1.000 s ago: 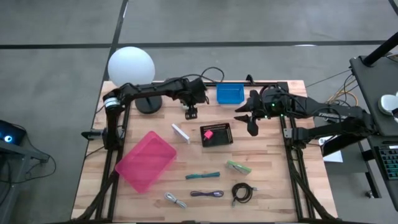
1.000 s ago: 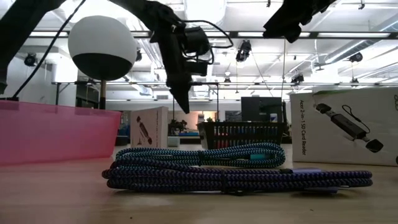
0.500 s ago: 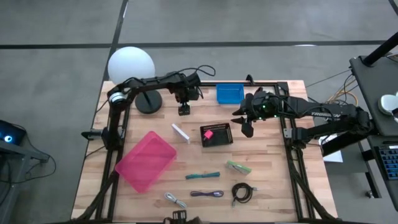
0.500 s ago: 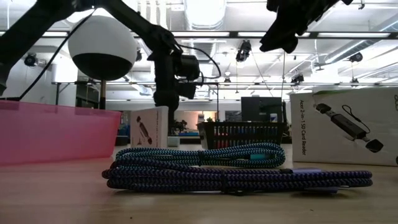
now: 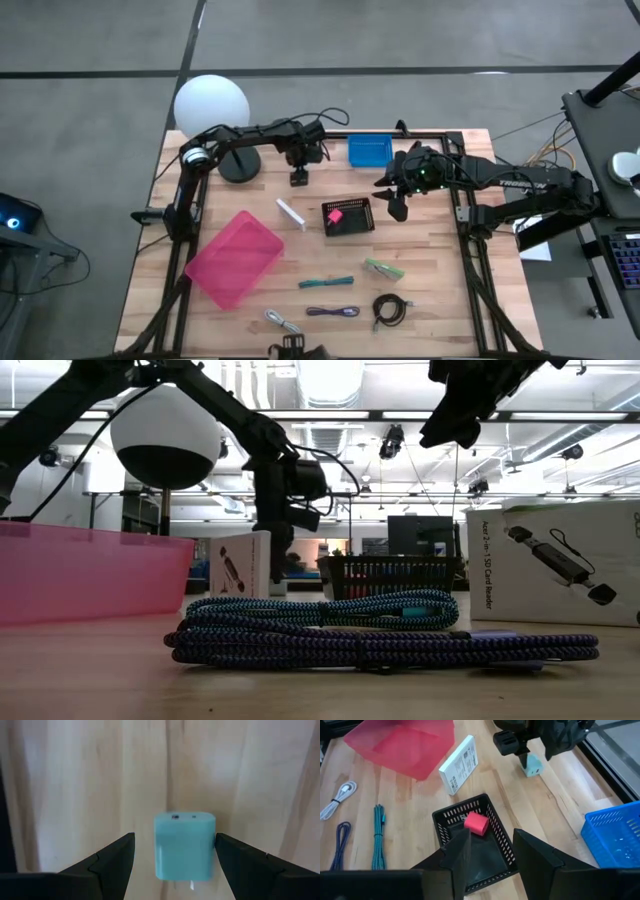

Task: Pick and place items into bin
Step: Put the light blue charger adapter into the black bin

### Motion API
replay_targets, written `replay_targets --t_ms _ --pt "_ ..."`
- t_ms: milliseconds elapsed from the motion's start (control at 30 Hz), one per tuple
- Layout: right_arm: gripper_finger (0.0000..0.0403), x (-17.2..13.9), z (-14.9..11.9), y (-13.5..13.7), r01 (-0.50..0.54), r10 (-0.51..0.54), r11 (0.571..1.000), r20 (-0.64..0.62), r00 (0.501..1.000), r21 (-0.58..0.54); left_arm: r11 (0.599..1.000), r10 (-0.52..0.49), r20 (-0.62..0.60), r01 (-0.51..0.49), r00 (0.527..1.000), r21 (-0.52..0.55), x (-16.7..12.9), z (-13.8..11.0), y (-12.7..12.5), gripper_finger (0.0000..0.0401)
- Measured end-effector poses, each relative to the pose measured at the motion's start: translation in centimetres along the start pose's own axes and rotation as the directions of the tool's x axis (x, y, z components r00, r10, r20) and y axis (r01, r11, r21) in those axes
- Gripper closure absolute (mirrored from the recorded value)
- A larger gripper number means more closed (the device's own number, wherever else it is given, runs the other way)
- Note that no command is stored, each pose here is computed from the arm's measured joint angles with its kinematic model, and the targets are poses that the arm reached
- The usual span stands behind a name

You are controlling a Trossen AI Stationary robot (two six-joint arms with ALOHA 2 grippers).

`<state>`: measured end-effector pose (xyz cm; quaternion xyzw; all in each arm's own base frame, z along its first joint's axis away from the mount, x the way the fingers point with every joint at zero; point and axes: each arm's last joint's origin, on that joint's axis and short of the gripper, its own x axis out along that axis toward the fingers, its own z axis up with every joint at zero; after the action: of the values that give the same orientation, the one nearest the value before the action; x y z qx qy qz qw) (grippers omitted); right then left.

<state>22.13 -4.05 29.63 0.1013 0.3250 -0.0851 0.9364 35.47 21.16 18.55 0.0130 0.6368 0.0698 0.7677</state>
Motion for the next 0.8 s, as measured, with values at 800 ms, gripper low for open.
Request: replay_targets --t_ms 800 --pt "0.0271 0.0 -0.1 0.0 0.002 -0.002 1.0 -0.006 1.0 -0.007 0.997 -0.069 -0.051 0.07 0.996 0.016 2.3 -0.2 -0.3 0.0141"
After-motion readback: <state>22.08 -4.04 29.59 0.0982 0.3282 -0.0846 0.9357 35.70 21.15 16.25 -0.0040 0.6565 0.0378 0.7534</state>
